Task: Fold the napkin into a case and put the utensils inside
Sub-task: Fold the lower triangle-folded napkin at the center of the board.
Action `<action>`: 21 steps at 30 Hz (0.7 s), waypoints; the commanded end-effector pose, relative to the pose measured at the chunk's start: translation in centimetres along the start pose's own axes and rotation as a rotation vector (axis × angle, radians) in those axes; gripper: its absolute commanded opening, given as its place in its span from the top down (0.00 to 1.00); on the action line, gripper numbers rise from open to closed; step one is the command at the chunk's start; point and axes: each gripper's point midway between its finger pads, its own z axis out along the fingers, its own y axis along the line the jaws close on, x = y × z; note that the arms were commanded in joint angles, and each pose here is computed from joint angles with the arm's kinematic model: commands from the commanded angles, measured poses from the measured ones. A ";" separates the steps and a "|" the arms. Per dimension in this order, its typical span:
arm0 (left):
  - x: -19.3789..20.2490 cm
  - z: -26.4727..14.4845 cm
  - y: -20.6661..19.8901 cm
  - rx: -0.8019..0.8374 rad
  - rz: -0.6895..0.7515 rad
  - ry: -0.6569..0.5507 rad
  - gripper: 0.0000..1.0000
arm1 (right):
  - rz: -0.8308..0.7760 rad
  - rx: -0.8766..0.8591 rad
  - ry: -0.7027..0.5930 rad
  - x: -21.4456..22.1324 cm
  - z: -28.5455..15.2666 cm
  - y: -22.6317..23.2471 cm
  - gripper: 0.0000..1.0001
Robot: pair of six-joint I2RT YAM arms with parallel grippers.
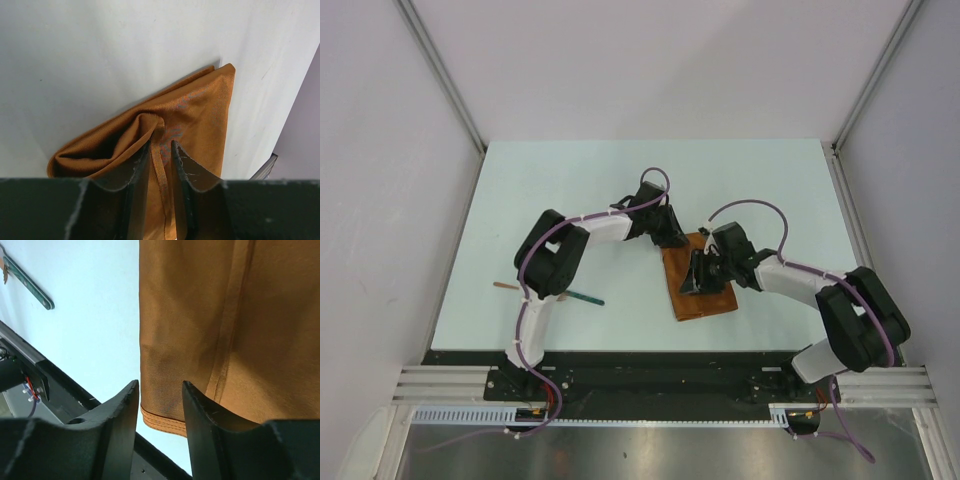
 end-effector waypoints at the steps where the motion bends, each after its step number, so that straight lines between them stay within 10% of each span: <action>1: -0.7 0.4 -1.6 0.032 0.014 -0.023 0.72 | -0.004 -0.043 -0.018 -0.4 0.6 0.4 0.58; 21: -1.2 -0.8 -3.9 0.107 0.101 -0.021 0.65 | 0.053 0.076 -0.020 0.1 0.3 -4.5 0.66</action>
